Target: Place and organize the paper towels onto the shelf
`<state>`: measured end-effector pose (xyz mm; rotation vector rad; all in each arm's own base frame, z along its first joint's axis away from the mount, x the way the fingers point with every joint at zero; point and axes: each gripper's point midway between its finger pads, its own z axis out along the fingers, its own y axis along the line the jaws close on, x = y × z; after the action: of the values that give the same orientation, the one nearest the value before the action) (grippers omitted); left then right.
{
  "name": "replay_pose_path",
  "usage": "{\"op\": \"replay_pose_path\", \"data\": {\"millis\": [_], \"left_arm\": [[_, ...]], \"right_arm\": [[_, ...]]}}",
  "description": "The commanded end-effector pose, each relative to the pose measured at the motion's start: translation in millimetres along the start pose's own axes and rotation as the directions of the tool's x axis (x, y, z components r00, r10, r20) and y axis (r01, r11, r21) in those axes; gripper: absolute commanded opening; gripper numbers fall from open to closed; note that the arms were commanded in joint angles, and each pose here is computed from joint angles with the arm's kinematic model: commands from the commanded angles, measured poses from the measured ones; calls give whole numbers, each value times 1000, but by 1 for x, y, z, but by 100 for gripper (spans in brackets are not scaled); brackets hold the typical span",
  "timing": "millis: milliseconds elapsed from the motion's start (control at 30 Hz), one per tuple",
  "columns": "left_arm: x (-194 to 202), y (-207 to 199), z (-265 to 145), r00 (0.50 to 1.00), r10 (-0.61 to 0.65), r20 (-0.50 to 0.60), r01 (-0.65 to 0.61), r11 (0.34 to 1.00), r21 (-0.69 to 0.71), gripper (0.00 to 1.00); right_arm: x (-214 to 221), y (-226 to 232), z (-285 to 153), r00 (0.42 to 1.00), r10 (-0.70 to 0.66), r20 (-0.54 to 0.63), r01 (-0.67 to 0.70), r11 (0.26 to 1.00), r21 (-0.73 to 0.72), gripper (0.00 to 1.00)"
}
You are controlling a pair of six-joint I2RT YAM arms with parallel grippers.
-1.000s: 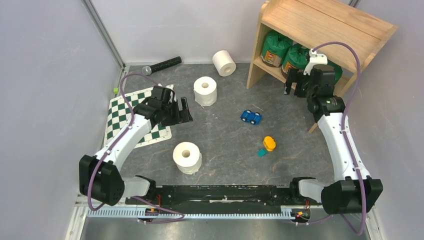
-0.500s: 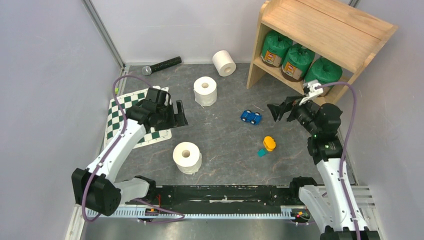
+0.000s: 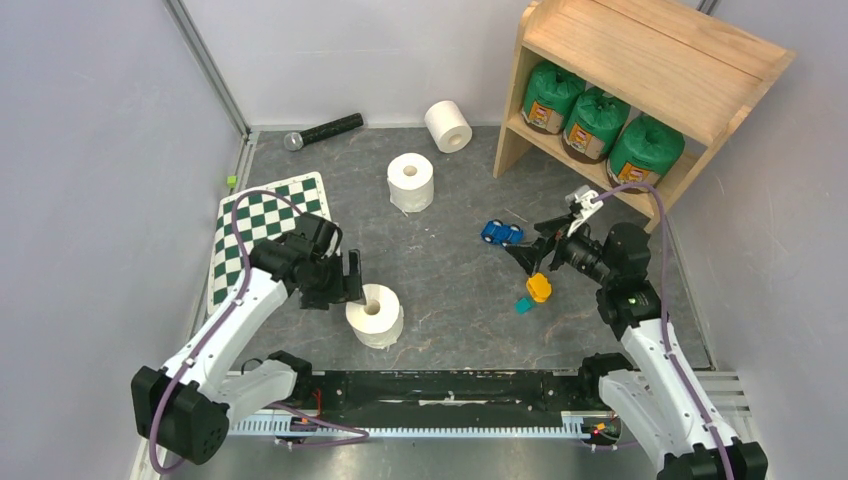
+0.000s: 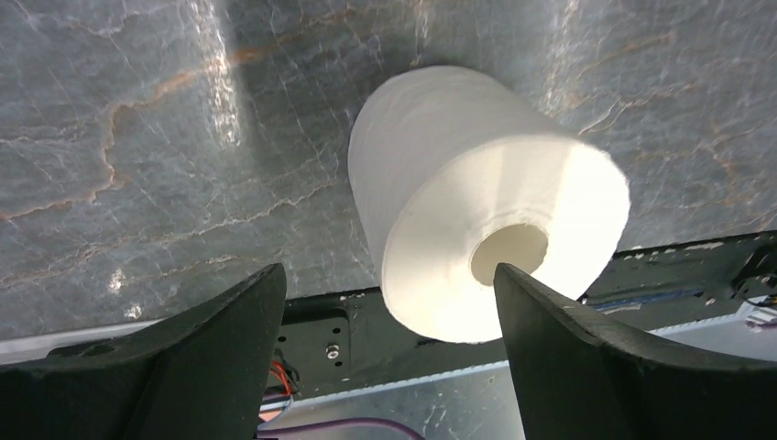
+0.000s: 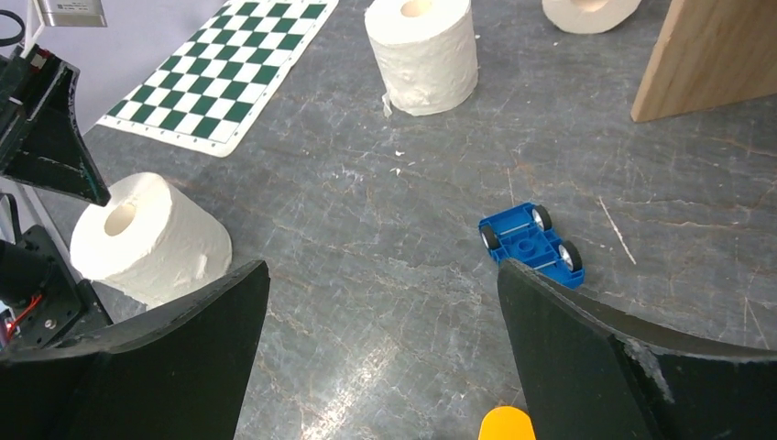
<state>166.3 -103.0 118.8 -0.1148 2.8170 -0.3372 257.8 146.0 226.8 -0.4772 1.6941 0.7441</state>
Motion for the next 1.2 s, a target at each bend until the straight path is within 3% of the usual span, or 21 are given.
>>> {"op": "replay_pose_path", "data": {"millis": [0, 300, 633, 833, 1167], "left_arm": [[11, -7, 1, 999, -39, -32, 39, 999, 19, 89], [9, -20, 17, 999, -29, -32, 30, 999, 34, 87], [5, -27, 35, 999, -24, -34, 25, 999, 39, 77], [-2, -39, 37, 1000, -17, -14, 17, 997, 74, 60], [-18, -62, 32, 1000, 8, 15, -10, 994, 110, 14]], "right_arm": [[8, -2, 6, 999, -38, -24, 38, 999, -5, 97], [32, -8, 16, 992, -4, -126, 5, 1000, 10, 95], [54, -6, 31, 973, 16, -231, 1, 997, 73, 87], [67, 10, 44, 963, 41, -268, -23, 997, 68, 82], [76, 41, 77, 950, 31, -310, -8, 997, 76, 79]]}}
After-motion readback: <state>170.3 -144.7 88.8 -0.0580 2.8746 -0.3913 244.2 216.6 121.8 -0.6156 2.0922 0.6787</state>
